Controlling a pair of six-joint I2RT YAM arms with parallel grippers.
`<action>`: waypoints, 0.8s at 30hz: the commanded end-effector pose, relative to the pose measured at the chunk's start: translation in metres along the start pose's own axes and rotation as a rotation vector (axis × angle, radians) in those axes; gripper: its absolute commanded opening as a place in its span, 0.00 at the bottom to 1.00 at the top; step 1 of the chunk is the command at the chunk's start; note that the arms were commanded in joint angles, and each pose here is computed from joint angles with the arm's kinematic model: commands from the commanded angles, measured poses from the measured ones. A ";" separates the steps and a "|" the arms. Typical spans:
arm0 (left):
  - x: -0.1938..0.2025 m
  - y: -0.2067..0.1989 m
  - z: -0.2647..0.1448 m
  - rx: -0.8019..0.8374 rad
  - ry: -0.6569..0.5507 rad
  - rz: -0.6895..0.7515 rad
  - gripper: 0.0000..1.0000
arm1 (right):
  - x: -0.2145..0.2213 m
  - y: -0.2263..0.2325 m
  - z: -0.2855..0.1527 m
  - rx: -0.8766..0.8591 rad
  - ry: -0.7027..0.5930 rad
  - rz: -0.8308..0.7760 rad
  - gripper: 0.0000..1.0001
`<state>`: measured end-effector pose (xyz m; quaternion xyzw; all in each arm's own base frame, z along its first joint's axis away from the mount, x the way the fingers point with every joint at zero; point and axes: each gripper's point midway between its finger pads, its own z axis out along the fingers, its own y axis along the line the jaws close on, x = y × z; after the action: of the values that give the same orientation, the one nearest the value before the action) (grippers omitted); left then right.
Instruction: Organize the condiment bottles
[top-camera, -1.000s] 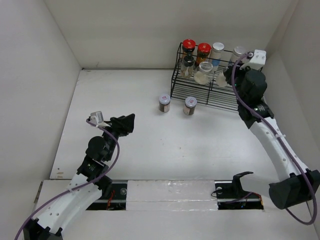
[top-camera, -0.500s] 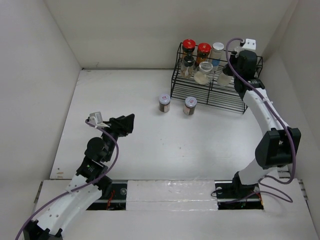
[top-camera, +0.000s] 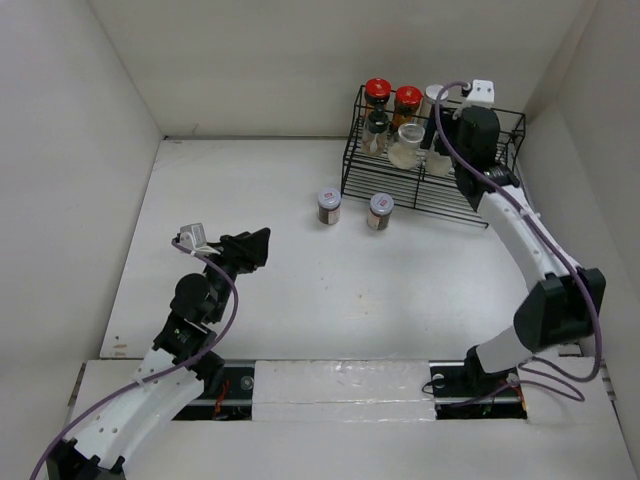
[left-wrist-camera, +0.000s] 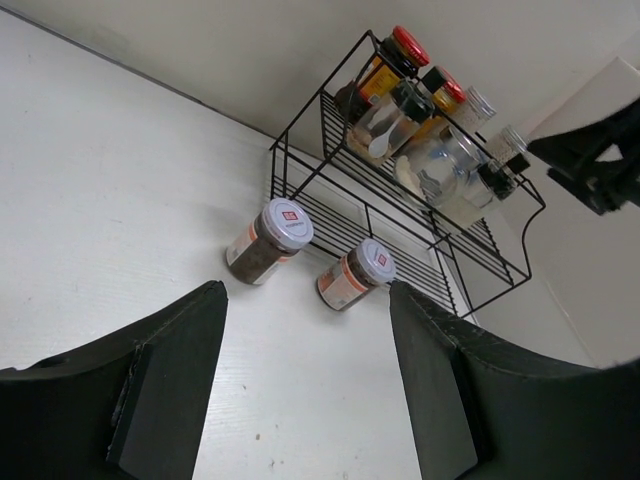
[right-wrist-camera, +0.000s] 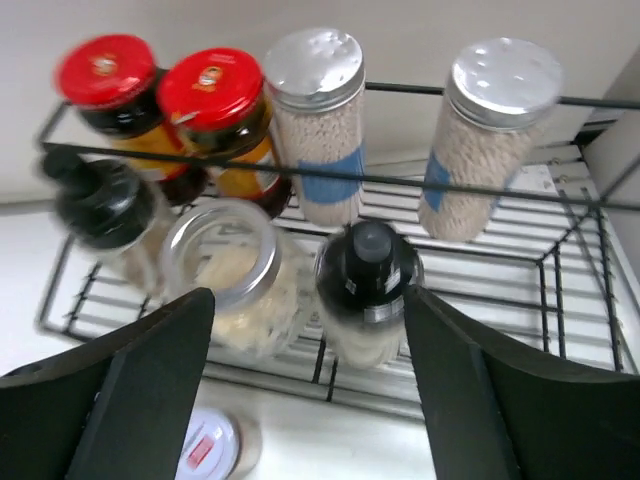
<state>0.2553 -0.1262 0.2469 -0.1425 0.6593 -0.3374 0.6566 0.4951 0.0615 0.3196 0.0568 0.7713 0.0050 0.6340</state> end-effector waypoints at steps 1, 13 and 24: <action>-0.016 -0.016 0.001 0.043 -0.044 -0.027 0.62 | -0.058 0.013 -0.062 -0.032 -0.189 0.071 0.81; -0.013 -0.019 0.004 0.055 -0.022 -0.015 0.68 | 0.165 0.094 -0.082 -0.320 0.187 0.052 1.00; -0.012 -0.019 0.005 0.053 -0.020 -0.005 0.69 | 0.203 0.135 -0.023 -0.263 0.278 -0.080 1.00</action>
<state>0.2591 -0.1301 0.2387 -0.1410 0.6727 -0.3329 0.6456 0.4139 0.2116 0.1021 -0.0734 0.8739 0.0967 0.4707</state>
